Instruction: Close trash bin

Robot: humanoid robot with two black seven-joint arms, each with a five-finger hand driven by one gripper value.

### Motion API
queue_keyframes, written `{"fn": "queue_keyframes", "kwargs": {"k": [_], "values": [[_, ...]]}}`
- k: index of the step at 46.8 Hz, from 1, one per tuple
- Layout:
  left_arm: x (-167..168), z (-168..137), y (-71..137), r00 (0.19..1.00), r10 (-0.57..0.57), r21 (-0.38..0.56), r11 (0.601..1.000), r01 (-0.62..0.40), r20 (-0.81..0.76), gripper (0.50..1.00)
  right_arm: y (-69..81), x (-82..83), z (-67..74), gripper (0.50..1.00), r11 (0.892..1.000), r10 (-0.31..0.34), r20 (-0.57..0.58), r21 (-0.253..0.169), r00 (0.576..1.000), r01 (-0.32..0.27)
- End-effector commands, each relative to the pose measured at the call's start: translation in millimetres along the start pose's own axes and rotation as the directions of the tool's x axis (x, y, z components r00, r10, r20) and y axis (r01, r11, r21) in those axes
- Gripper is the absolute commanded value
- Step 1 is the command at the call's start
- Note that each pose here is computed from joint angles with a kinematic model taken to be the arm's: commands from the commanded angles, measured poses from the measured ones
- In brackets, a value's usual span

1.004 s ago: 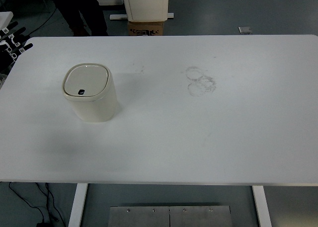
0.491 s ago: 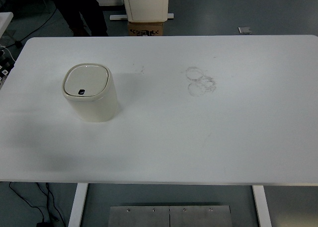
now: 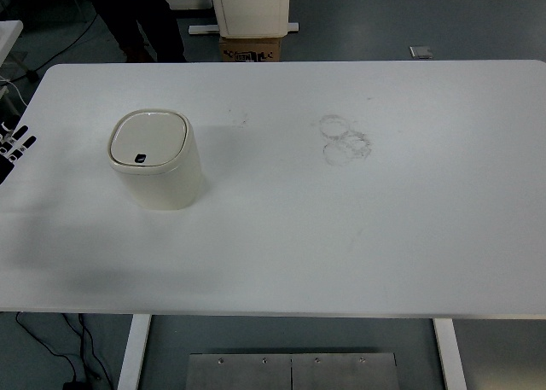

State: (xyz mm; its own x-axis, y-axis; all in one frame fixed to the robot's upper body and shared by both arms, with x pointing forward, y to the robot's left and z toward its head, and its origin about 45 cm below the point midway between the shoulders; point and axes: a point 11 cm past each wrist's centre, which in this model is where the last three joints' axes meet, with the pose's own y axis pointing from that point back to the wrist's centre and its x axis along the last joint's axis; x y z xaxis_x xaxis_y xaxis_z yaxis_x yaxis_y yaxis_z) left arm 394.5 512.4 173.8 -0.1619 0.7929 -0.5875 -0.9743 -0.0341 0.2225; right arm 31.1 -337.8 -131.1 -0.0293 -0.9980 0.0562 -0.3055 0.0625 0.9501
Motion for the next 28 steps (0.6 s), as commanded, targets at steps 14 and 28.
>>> {"fn": "queue_keyframes", "kwargs": {"k": [14, 28], "values": [[5.1, -17.4, 2.6, 1.000, 0.012, -0.009, 1.000, -0.012, -0.017, 1.000, -0.3, 0.1, -1.1, 0.991, 1.000, 0.000, -0.002, 0.001, 1.000, 0.000], [6.6, -17.7, 3.6, 1.000, 0.015, -0.007, 1.000, -0.015, -0.015, 1.000, -0.6, 0.0, -3.0, 0.991, 1.000, 0.000, -0.003, 0.006, 1.000, 0.000]]}}
